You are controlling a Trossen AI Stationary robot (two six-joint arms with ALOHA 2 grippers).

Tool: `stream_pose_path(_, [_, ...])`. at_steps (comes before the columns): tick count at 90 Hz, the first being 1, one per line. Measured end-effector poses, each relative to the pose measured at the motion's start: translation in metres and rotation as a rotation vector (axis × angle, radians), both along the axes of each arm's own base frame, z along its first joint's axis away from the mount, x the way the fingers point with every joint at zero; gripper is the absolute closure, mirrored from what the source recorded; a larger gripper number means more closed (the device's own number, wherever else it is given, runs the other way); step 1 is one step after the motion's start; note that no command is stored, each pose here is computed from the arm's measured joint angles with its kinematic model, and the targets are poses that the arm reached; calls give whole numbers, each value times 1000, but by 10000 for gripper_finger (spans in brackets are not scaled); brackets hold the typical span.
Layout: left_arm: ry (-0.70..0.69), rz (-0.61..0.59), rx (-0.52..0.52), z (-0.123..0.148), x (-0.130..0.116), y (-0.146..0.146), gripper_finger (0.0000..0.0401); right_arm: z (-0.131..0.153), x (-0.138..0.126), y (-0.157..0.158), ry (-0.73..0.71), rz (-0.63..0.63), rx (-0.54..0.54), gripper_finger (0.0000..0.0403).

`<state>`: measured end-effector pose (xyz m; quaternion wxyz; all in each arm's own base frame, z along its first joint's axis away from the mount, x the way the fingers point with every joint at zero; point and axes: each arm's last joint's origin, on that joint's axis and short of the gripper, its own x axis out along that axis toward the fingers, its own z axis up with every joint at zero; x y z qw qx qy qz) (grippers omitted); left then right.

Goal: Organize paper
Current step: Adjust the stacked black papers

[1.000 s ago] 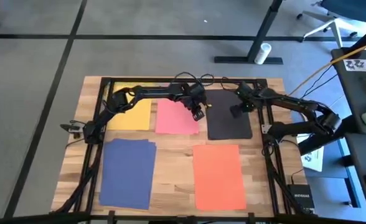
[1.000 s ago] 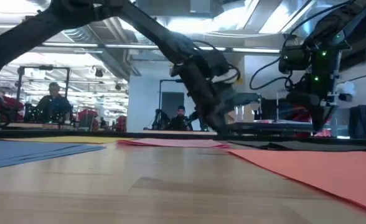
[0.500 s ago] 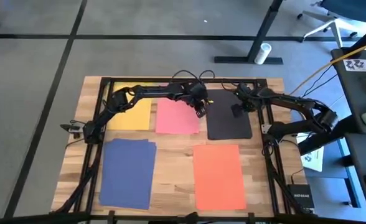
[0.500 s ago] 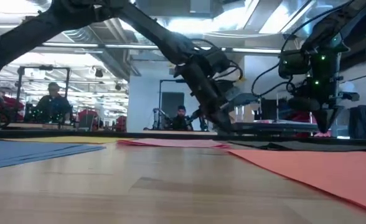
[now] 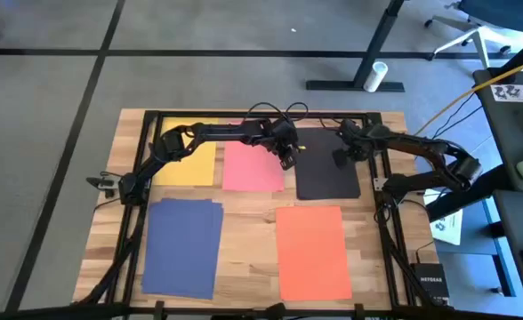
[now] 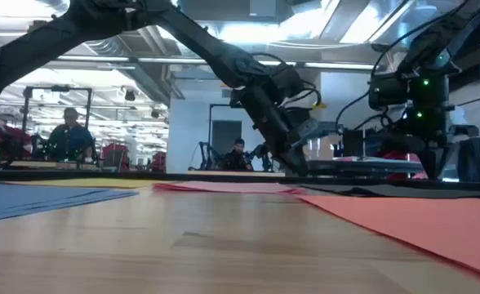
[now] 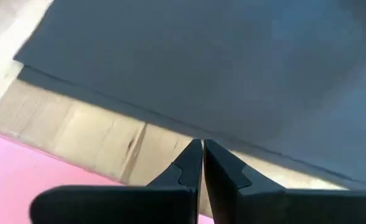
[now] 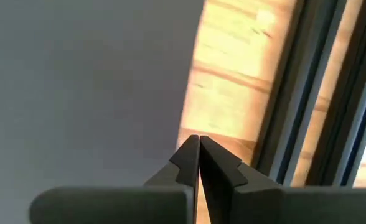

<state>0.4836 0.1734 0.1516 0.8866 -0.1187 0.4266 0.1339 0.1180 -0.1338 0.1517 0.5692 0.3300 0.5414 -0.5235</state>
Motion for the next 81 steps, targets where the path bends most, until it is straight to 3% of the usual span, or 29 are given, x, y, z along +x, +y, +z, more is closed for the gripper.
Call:
stream_pose_path(57, [56, 4, -26, -14, 16, 1, 401, 0, 2, -1, -33, 3, 1, 403])
stream_pose_path(81, [57, 6, -28, -14, 16, 1, 401, -14, 8, -6, -34, 11, 46, 403])
